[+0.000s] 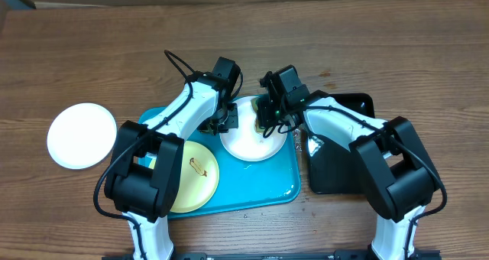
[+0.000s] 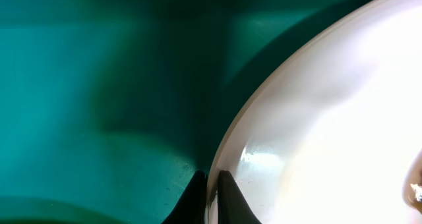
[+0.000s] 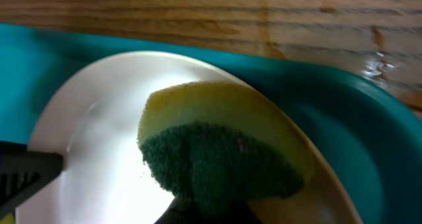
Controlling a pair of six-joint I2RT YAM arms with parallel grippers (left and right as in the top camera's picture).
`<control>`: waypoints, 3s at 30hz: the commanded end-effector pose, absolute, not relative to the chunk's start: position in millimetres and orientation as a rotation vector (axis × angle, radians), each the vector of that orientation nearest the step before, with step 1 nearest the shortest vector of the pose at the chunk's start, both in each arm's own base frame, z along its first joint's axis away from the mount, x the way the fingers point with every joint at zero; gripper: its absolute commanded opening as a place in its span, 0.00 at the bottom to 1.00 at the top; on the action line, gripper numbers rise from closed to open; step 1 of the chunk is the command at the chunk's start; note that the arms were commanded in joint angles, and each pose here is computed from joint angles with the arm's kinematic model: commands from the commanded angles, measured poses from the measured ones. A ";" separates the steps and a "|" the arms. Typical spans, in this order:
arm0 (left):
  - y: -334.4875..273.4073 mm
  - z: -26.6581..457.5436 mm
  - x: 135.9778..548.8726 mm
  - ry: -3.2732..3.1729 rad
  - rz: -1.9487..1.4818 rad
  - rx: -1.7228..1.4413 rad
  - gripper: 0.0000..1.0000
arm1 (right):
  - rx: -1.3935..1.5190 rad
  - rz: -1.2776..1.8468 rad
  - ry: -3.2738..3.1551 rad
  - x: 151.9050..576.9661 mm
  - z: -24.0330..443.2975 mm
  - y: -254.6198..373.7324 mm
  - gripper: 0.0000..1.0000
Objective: Clean dirty plates on tray and stack at the side
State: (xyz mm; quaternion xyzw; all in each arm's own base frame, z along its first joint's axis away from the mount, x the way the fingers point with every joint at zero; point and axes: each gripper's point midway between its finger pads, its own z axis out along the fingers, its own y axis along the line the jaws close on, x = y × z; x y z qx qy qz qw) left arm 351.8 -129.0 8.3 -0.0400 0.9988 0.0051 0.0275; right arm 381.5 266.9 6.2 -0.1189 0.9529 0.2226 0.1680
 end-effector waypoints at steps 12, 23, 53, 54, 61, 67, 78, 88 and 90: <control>-112.7 -3.1 345.2 3.108 0.114 -0.179 0.04 | -0.601 1.269 2.713 329.8 30.7 311.2 0.06; -112.7 -3.1 345.3 3.108 0.114 -0.179 0.04 | -0.506 1.217 2.589 360.6 136.7 266.1 0.04; -112.9 -3.1 345.5 3.107 0.113 -0.179 0.04 | 0.194 1.319 2.719 361.9 79.1 256.5 0.04; -112.9 -3.1 345.7 3.106 0.112 -0.179 0.04 | 0.182 1.331 2.703 361.7 77.3 257.5 0.04; -113.6 -3.1 346.4 3.104 0.107 -0.180 0.04 | 0.056 1.329 2.569 361.1 68.3 276.3 0.04; -114.5 -3.2 346.2 3.106 0.099 -0.180 0.04 | 0.067 1.136 2.494 373.3 58.6 283.3 0.04; -114.7 -3.2 346.6 3.104 0.097 -0.180 0.04 | 0.040 1.136 2.387 391.8 59.9 291.9 0.04; -114.7 -3.2 346.6 3.104 0.097 -0.180 0.04 | -0.085 1.143 2.302 403.0 41.4 301.8 0.04; -115.0 -3.2 347.3 3.102 0.095 -0.180 0.04 | -0.110 1.154 2.289 402.2 43.9 304.0 0.04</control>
